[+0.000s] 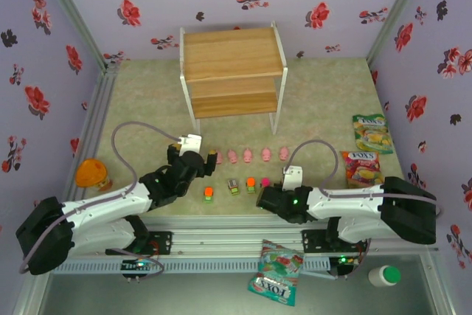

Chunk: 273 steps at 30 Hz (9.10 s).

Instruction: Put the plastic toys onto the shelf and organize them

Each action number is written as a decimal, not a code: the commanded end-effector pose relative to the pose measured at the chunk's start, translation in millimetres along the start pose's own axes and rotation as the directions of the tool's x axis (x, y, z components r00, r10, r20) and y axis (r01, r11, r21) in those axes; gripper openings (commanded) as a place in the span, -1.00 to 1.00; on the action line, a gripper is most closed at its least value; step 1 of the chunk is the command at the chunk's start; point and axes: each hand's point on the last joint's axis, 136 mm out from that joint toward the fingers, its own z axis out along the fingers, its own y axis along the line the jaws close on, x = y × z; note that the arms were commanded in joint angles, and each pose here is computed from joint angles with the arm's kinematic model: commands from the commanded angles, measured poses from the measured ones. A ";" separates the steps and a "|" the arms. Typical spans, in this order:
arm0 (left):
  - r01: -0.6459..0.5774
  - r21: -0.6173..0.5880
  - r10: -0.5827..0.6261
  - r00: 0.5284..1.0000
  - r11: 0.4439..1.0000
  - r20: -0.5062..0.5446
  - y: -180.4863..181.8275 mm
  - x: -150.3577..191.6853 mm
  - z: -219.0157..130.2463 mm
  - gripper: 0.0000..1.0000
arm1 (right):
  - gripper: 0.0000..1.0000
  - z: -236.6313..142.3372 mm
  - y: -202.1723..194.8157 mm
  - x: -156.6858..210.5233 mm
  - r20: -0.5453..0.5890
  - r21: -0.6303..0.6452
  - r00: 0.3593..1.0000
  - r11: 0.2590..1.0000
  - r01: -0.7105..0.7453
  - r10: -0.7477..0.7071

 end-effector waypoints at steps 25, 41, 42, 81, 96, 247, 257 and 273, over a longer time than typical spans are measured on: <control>-0.006 0.001 0.006 1.000 1.000 -0.017 -9.4 -7.7 5.1 0.99 | -0.19 16.0 3.2 12.5 -0.089 0.015 0.995 0.999 0.052 -0.050; -0.015 0.008 0.015 0.999 1.000 -0.029 -11.9 -6.1 6.6 0.99 | -0.33 16.1 0.4 13.8 -0.091 0.022 0.995 0.999 0.040 -0.038; -0.014 0.010 0.014 0.999 1.000 -0.029 -12.4 -6.4 6.6 0.99 | -0.34 16.0 -0.1 13.7 -0.090 0.024 0.995 0.999 0.042 -0.039; -0.053 0.118 0.062 0.995 0.992 -0.075 -38.0 -1.0 12.3 0.99 | -0.49 -37.8 53.4 -149.9 0.156 -0.034 0.981 0.992 0.125 -0.118; -0.063 0.130 0.075 0.993 0.989 -0.093 -42.4 2.3 15.3 0.99 | -0.50 -32.8 81.2 -234.7 0.236 -0.044 0.965 0.991 0.128 -0.114; -0.068 0.117 0.079 0.993 0.991 -0.087 -37.5 -3.0 13.8 0.99 | -0.14 -71.4 101.8 -181.8 0.318 -0.035 0.940 0.989 0.143 -0.125; -0.066 0.118 0.077 0.993 0.991 -0.086 -37.5 -2.5 14.3 0.99 | -0.16 -70.2 74.2 -124.5 0.252 -0.071 0.961 0.988 0.139 -0.117; -0.065 0.131 0.078 0.992 0.989 -0.097 -41.6 -0.5 16.5 0.99 | -0.21 -55.4 65.5 -55.4 0.072 -0.220 0.993 0.970 0.107 -0.094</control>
